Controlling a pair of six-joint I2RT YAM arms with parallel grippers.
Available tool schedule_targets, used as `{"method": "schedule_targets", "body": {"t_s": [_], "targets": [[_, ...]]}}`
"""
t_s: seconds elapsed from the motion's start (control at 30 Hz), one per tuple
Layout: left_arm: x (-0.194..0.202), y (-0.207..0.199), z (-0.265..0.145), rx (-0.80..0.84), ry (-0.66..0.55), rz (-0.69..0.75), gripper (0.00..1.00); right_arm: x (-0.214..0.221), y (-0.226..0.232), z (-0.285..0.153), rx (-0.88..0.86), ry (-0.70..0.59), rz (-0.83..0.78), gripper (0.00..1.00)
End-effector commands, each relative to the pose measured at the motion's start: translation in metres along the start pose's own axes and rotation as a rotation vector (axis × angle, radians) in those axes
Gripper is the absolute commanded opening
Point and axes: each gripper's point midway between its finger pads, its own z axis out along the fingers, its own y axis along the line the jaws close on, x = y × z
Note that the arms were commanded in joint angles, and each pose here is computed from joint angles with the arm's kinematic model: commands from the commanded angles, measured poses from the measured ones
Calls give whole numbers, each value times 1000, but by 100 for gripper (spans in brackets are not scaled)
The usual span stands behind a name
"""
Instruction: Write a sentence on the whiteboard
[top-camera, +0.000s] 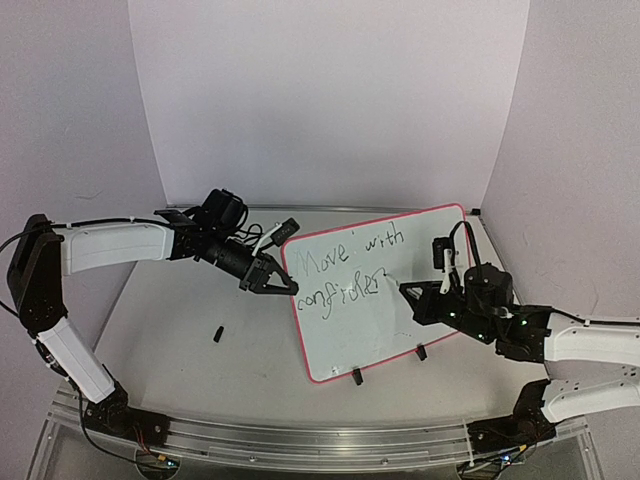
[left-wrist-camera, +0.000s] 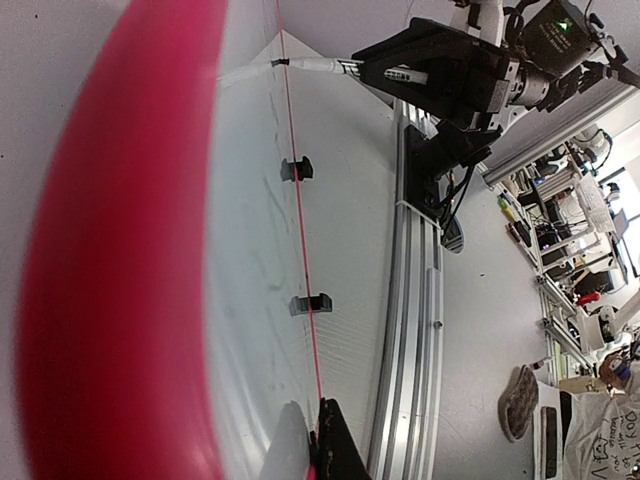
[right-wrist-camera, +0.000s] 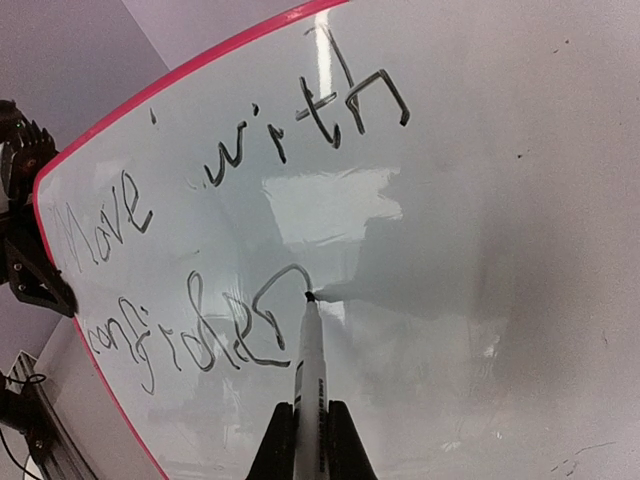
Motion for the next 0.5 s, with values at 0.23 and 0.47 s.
{"method": "schedule_targets", "body": {"t_s": [0.23,0.47], "targets": [[10,-11,9,21,54,62,0,28,-13,-6,25,94,19,0],[10,-12,8,19,53,65,0,-8,1,-23,-38,-28,33,0]]}}
